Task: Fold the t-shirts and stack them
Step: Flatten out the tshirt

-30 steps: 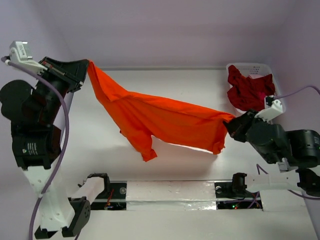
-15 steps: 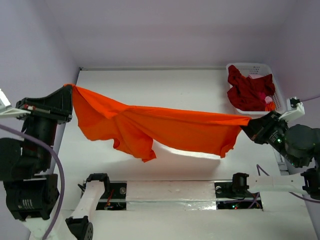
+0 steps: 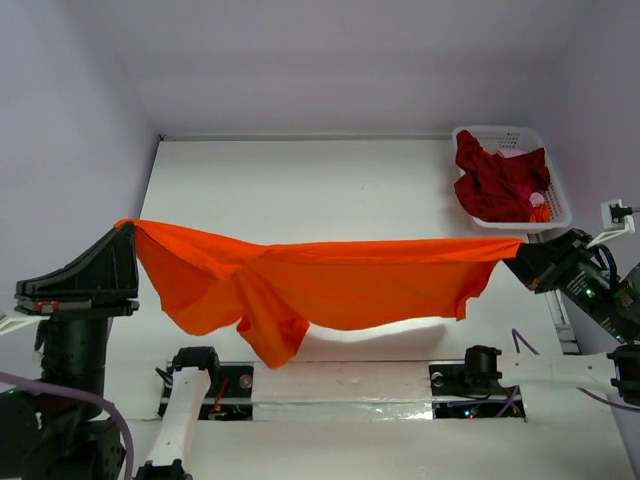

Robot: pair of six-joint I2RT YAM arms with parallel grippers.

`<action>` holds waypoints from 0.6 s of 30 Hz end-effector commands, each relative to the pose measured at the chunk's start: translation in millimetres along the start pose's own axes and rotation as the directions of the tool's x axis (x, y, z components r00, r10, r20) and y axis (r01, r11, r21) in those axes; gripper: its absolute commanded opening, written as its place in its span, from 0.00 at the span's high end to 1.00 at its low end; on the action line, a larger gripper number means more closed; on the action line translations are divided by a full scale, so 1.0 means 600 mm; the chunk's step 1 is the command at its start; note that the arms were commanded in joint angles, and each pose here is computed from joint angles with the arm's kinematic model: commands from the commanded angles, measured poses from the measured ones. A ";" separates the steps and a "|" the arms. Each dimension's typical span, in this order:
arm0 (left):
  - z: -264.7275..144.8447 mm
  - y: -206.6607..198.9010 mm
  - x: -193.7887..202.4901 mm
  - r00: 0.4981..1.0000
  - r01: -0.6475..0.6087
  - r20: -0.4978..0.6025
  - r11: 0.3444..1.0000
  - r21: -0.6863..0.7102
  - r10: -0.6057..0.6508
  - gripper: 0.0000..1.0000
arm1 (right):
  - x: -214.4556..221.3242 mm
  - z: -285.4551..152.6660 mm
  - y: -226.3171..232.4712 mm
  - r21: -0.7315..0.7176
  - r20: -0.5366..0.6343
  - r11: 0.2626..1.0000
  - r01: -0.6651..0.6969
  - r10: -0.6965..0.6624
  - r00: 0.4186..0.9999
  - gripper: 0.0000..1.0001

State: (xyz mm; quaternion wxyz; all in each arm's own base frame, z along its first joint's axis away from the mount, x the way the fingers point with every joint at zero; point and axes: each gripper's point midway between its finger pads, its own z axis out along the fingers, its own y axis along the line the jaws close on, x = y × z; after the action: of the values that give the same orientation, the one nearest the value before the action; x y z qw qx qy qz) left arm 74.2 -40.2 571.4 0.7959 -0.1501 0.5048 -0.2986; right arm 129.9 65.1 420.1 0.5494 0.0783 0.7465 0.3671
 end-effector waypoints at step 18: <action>-0.022 -0.028 -0.016 0.998 0.057 -0.006 0.996 0.074 -0.057 1.00 | -0.002 -0.017 0.173 -0.409 -0.072 0.909 0.078 -0.118 0.990 1.00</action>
State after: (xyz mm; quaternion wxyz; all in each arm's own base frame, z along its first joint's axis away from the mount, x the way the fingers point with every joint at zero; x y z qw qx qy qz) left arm 62.8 -43.5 565.7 0.7820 -0.1488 0.5137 -0.3201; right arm 100.2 124.7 466.3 0.5324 -0.0753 0.7138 0.4487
